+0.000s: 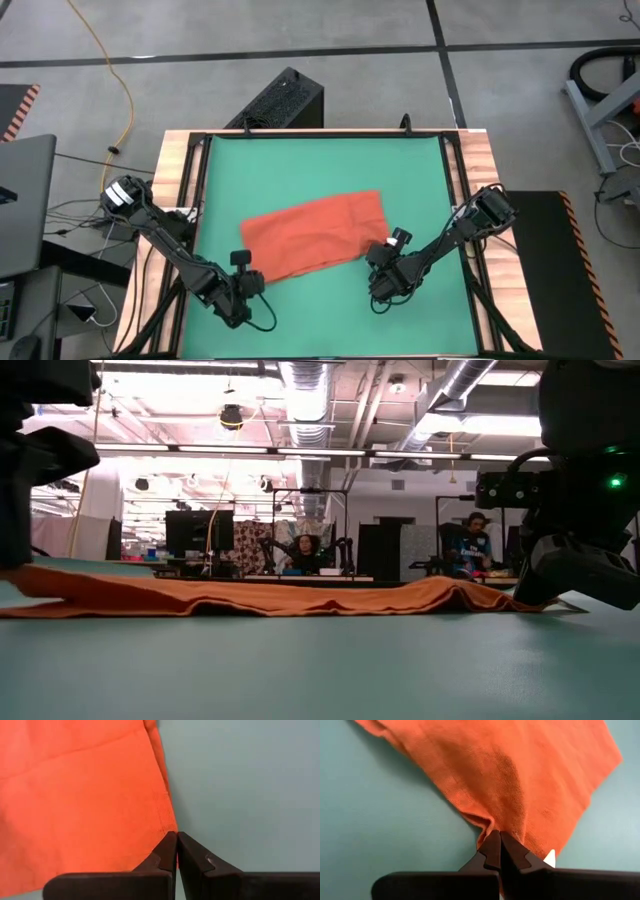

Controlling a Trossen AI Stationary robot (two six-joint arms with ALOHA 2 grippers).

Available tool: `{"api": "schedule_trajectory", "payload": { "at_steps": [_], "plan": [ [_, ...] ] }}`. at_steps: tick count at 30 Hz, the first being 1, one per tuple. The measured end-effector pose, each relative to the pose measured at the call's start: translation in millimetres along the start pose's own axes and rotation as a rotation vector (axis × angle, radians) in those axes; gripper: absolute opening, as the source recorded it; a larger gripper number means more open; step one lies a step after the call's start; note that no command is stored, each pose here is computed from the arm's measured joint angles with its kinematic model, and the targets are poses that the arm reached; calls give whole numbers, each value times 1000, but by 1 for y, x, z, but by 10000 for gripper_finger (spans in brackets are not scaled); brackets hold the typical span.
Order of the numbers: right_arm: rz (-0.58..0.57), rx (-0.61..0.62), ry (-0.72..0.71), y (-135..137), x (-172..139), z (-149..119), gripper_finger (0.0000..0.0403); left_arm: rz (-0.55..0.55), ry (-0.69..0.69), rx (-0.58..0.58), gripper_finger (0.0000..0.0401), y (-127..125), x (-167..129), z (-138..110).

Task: Roll towel
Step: Fold the orange towel

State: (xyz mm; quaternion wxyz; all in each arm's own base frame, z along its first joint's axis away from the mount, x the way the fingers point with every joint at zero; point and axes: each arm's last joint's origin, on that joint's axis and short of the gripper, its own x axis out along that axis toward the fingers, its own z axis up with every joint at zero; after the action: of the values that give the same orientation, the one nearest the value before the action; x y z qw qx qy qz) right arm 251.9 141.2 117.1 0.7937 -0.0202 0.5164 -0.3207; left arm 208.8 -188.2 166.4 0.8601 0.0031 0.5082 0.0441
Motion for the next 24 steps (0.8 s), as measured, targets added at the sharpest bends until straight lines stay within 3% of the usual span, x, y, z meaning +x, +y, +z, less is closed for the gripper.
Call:
{"api": "schedule_trajectory", "payload": {
  "at_steps": [14,24],
  "plan": [
    [0,0,-1,0,0,0,21,-97,4,9,5,-9,-2,0],
    [-1,1,-2,0,0,0,26,-213,-27,17,74,-20,-5,3]
  ]
}}
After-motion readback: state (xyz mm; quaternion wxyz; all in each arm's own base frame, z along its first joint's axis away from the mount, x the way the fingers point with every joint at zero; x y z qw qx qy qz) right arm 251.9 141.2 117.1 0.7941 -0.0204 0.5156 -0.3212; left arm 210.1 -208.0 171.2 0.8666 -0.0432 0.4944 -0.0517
